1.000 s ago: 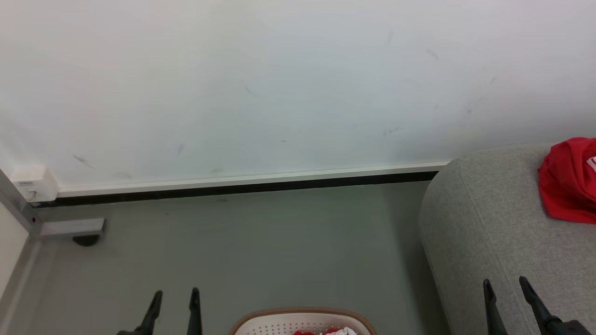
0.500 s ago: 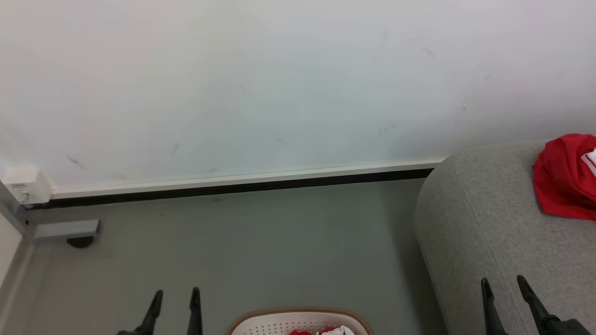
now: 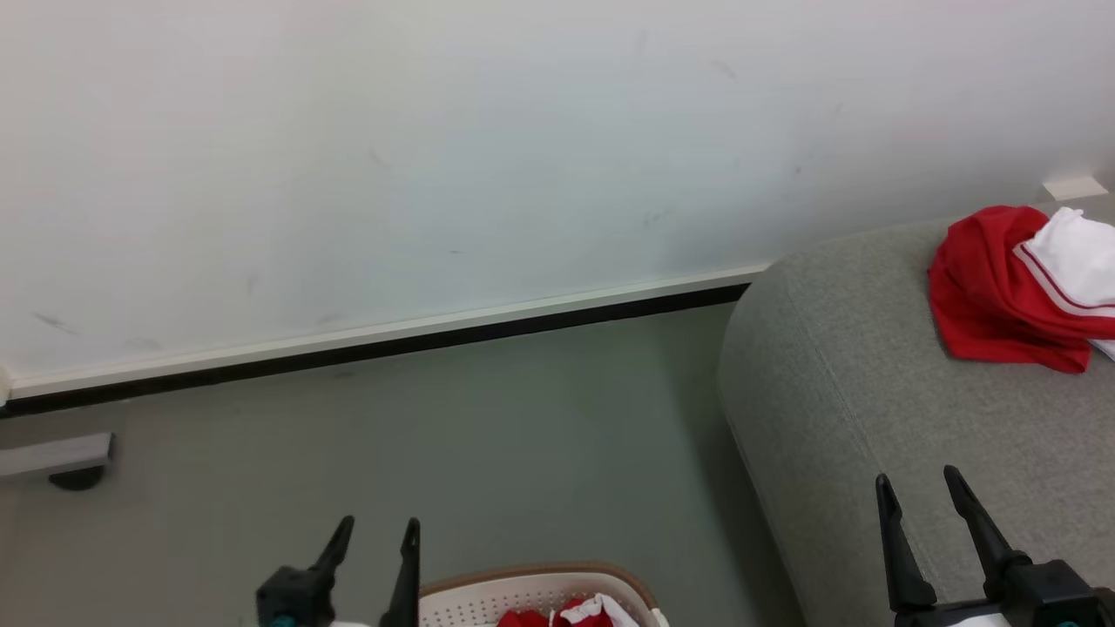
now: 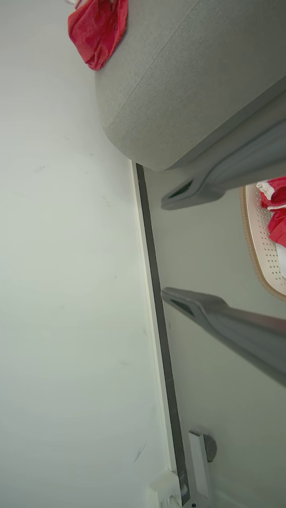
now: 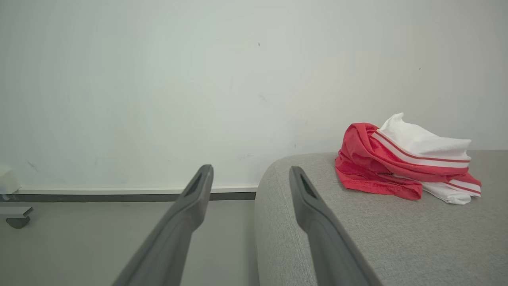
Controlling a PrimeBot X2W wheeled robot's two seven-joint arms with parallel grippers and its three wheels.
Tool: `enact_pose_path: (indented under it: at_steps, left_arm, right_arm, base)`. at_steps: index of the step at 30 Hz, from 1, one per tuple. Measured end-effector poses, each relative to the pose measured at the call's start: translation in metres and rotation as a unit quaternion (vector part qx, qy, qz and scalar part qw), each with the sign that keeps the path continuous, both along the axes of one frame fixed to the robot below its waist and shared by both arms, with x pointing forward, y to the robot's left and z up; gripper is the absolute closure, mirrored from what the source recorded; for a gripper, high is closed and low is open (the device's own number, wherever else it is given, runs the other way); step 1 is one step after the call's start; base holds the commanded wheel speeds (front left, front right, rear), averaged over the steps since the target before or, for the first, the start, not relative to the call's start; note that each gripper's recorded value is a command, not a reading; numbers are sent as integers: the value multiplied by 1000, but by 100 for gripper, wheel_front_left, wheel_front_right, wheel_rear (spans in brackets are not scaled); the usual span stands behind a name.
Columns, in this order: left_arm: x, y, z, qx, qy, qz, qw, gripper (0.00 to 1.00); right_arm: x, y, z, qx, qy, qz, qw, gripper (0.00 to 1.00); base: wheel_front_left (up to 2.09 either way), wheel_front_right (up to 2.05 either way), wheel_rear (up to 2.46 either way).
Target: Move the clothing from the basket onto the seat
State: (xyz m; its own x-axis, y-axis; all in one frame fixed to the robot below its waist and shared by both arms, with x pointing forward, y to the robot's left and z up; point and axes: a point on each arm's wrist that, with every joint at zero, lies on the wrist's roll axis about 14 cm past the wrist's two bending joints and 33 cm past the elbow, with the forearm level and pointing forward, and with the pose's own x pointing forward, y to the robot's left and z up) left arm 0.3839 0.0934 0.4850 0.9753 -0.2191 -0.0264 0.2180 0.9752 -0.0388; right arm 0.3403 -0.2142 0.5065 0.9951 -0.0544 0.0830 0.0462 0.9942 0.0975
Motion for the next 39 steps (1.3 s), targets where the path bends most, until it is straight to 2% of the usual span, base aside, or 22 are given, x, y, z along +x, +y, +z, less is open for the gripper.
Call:
enact_pose_path:
  at_steps: [4,10,14,20,26,34,39]
  left_arm:
    - [9,-27,-16,13,50,-46,998,0]
    - [21,-63,-60,44,155,-111,981,0]
    - [20,-87,-95,53,225,-152,961,0]
    - [11,-108,-161,118,322,-204,917,0]
    - [5,-120,-220,160,397,-231,874,0]
    - [10,-129,-285,164,455,-245,840,0]
    - [18,-129,-323,166,477,-244,828,0]
  right_arm:
    - [1,-5,4,-3,-5,-7,1000,0]
    - [14,-13,7,-3,-7,-19,1000,0]
    - [20,-22,2,-1,2,-32,999,0]
    - [40,-28,-2,-3,9,-35,999,0]
    - [69,-31,-13,-3,18,-34,999,0]
    - [103,-36,-45,-14,46,-32,998,0]
    - [120,-39,-71,-18,66,-33,997,0]
  base:
    - [0,0,0]
    - [0,0,0]
    - [0,0,0]
    - [0,0,0]
    - [0,0,0]
    - [0,0,0]
    - [0,0,0]
